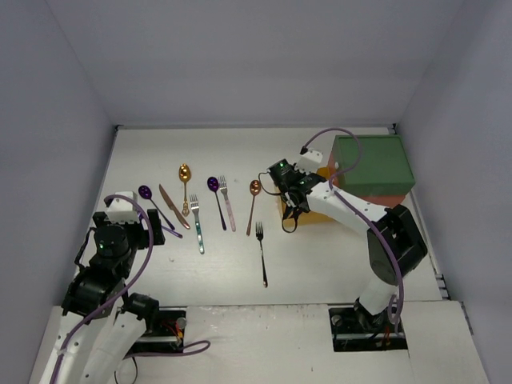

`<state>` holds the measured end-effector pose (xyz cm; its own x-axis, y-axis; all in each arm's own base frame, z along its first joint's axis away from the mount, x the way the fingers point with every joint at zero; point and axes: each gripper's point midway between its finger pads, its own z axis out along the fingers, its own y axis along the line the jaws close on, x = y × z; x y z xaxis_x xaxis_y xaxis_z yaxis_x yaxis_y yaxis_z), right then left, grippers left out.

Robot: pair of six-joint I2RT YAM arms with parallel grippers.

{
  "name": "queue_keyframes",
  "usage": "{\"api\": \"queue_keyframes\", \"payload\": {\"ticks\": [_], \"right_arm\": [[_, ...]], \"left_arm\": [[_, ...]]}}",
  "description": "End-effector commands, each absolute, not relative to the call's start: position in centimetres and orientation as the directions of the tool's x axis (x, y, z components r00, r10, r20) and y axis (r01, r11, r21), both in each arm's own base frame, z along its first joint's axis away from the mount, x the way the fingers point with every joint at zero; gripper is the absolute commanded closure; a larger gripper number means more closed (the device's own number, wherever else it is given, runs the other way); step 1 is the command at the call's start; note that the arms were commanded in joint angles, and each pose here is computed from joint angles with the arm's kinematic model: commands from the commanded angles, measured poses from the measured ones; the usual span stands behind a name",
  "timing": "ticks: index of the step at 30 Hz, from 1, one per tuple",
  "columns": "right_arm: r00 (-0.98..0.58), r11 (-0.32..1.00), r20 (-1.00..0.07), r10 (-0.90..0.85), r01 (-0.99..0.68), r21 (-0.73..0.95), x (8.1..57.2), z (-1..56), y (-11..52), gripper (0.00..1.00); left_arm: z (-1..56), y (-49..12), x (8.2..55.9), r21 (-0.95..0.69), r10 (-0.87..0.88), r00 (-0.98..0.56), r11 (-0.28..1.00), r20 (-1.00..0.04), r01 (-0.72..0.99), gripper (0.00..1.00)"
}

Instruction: Sort the eating utensils into containers

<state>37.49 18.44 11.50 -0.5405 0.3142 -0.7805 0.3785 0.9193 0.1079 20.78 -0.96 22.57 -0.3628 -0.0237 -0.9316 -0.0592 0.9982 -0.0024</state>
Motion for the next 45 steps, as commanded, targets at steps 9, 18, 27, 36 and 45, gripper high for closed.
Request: {"api": "queue_keyframes", "payload": {"ticks": [9, 18, 27, 36, 45], "right_arm": [[-0.420, 0.822, -0.788, 0.451, 0.539, 0.183, 38.8, 9.9, 15.8, 0.99], [-0.437, 0.812, -0.754, 0.491, 0.543, 0.213, 37.6, 8.6, 16.6, 0.66], [-0.413, 0.889, -0.821, 0.394, 0.397, 0.226, 37.5, 16.2, 17.3, 0.38], [-0.442, 0.979, -0.874, 0.202, 0.088, 0.182, 34.8, 23.8, 17.9, 0.37], [-0.445, 0.975, -0.887, 0.124, -0.113, 0.193, 30.8, 25.5, 17.5, 0.35]], "left_arm": [[24.1, -1.3, 21.8, -0.032, -0.051, -0.320, 0.997, -0.946, -0.065, 0.09], [23.7, -1.4, 22.0, -0.035, -0.057, -0.336, 0.997, -0.940, -0.071, 0.09], [23.7, -2.3, 23.9, -0.125, -0.178, -0.412, 0.980, -0.893, -0.153, 0.09], [20.1, -4.2, 28.6, -0.192, -0.345, -0.538, 0.928, -0.769, -0.320, 0.10], [14.8, -5.6, 32.7, -0.215, -0.492, -0.587, 0.851, -0.643, -0.478, 0.13]]}}
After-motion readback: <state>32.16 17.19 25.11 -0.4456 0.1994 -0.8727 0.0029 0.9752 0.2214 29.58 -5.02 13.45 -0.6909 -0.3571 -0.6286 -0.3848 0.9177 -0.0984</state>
